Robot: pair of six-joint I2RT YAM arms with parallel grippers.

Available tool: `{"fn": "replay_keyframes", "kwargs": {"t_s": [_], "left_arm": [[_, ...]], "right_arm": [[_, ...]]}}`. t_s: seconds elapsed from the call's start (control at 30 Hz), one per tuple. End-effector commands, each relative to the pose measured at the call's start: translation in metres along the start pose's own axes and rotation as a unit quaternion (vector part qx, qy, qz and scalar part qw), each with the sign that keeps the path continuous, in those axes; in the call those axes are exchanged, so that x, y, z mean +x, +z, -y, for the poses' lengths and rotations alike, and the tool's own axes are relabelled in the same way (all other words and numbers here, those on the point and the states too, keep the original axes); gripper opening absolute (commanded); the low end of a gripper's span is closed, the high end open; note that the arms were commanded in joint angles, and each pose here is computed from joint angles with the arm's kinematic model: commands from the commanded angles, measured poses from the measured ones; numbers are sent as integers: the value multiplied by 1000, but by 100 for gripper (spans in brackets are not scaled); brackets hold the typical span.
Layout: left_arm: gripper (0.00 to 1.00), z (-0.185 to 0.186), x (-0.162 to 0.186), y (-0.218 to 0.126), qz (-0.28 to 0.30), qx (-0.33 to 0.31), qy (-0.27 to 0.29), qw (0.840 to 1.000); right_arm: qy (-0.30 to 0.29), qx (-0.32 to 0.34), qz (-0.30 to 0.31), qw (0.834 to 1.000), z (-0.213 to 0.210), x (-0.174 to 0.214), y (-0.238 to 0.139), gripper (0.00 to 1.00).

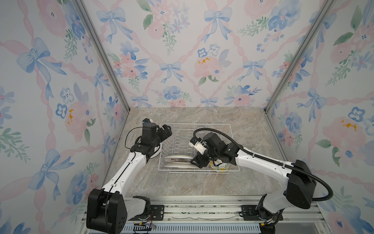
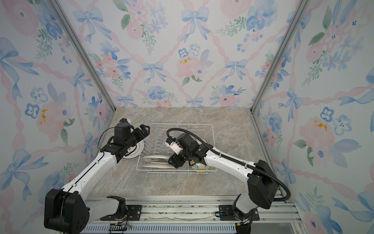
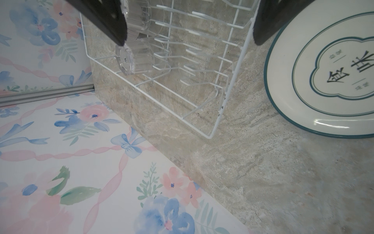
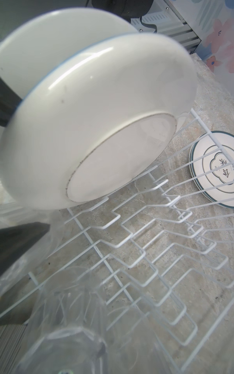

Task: Unload the mixed dishes from the dish rack
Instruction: 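Lower the right gripper onto the white plate rim in the rack and grasp it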

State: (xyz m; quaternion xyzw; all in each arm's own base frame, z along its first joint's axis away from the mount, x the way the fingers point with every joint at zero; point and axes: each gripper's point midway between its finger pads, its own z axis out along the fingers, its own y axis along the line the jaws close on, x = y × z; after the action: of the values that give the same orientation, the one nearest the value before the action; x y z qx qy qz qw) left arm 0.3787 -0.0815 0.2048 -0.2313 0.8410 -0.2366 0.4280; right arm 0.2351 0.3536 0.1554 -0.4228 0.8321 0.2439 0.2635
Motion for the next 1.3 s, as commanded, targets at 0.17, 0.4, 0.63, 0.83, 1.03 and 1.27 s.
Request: {"fn": "replay_keyframes", "kwargs": {"t_s": [0.17,0.4,0.63,0.83,1.03,1.27], "left_arm": [[98,4,4,-2,3,20,-3,1000],[98,3,9,2,-3,27,-6,1000],[98,4,14,4,-4,40,-12,999],[98,2,17,5,-6,42,-10,999],[98,1,20,6,-6,45,-10,999],[98,3,17,6,0,49,-9,999]], "right_arm": [[-24,23,11,999,0,-16,5,64],[-43,32,22,998,1,-21,1,51],[-58,44,40,997,1,-28,-5,45],[-86,43,56,994,-8,-32,-7,42],[-98,45,52,993,-13,-31,-3,36],[-118,49,53,990,-16,-33,-3,28]]}}
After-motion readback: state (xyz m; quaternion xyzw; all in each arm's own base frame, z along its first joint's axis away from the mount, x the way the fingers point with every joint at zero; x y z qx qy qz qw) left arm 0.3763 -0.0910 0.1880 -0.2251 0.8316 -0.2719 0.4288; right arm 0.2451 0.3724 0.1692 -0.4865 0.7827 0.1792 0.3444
